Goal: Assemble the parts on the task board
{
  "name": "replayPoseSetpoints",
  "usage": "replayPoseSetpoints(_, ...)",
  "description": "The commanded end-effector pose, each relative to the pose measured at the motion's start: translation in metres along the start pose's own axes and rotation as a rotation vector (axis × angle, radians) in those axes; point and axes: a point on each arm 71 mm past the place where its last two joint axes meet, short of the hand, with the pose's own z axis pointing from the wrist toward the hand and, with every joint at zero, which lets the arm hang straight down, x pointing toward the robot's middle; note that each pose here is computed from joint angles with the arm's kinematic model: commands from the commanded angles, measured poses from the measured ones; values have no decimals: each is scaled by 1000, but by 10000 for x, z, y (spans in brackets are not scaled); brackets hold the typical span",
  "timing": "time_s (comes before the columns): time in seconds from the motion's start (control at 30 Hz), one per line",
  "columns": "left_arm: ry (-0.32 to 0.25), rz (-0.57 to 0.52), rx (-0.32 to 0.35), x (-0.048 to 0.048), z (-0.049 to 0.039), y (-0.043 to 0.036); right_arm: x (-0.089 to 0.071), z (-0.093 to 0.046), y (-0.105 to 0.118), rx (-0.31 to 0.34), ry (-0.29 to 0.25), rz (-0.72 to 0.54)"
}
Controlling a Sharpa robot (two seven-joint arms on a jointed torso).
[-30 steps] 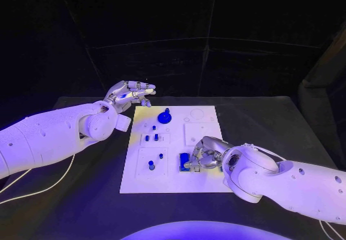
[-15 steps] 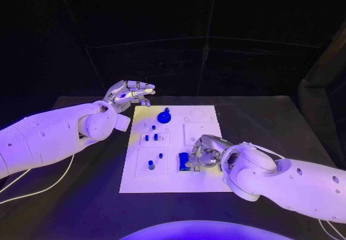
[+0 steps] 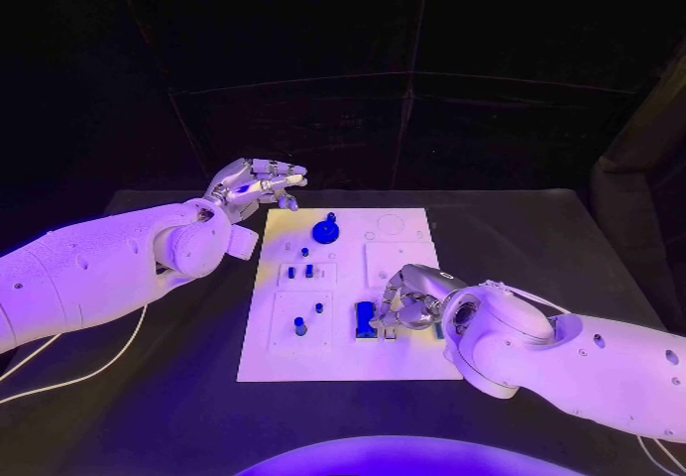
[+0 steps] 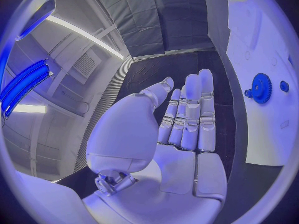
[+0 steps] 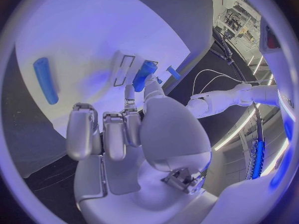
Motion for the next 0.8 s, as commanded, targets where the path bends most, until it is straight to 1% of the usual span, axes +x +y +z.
replayPoseSetpoints(0.03,8,-7,5,4,1,-15,-66,-55,-26,-53,-39,76)
replayPoseSetpoints(0.1,7,-6,5,0,-2,-15,-112,-118,-123,-47,-43,97)
replayPoseSetpoints(0.2,6,-6,6,-4,-4,-16,-172,-198,-275,-20,-40,97)
replayPoseSetpoints(0.3,6,-6,6,-4,-6,-16,-246,-275,-470,25,-40,76)
replayPoseSetpoints(0.43,8,-7,7,2,-6,-15,-316,-347,-639,71,-55,25)
replayPoseSetpoints(0.6,9,-8,7,6,-5,-12,-360,-405,-773,126,-57,-46)
replayPoseSetpoints(0.8,11,-8,6,8,-6,-8,-358,-400,-841,168,-39,-98)
